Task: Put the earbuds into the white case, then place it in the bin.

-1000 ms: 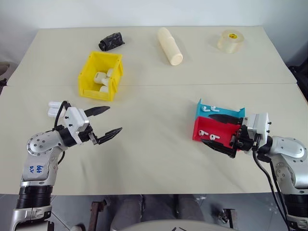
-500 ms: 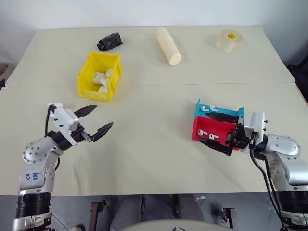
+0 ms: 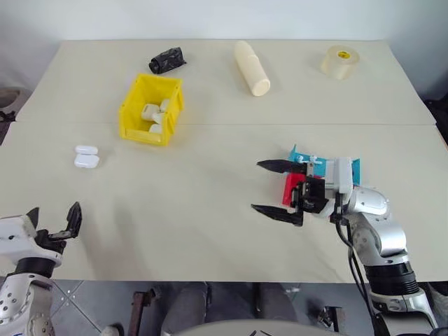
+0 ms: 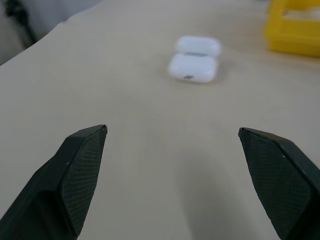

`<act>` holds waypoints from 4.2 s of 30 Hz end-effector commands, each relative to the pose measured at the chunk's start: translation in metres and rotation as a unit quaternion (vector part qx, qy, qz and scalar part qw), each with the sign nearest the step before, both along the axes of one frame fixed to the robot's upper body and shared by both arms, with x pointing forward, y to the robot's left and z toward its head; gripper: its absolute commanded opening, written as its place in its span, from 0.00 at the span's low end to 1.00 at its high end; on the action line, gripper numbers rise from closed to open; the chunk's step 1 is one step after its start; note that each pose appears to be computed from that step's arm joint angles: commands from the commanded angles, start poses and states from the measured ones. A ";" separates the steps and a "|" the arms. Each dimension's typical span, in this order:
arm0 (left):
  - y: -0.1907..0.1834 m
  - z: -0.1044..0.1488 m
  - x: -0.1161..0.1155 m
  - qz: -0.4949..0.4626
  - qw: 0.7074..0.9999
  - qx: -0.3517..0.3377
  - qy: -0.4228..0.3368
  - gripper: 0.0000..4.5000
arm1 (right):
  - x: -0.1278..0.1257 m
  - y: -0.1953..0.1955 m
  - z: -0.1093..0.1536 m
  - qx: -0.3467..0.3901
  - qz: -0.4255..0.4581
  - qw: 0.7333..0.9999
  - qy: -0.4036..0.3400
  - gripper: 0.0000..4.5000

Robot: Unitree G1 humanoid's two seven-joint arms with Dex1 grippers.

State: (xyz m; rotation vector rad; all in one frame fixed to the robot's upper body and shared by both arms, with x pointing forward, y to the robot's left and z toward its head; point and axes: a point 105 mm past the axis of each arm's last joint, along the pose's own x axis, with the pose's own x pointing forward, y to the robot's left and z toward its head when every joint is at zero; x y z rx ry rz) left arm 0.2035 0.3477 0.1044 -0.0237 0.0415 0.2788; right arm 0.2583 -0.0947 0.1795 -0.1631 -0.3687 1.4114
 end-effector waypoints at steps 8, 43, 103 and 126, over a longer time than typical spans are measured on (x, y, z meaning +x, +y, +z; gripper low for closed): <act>-0.007 0.050 0.049 -0.096 0.994 0.032 0.038 1.00 | -0.007 -0.011 0.005 -0.028 -0.003 1.000 0.009 1.00; 0.030 0.051 0.155 -0.144 0.921 0.008 0.361 1.00 | -0.008 -0.010 0.004 -0.023 -0.045 0.999 0.007 1.00; -0.314 0.074 0.057 -0.732 0.589 0.048 -0.339 0.62 | -0.056 -0.152 -0.019 -0.176 -0.352 0.916 0.075 1.00; -0.319 0.061 0.054 -0.758 0.586 0.062 -0.279 0.62 | 0.021 -0.114 -0.033 -0.462 -0.250 0.841 0.130 1.00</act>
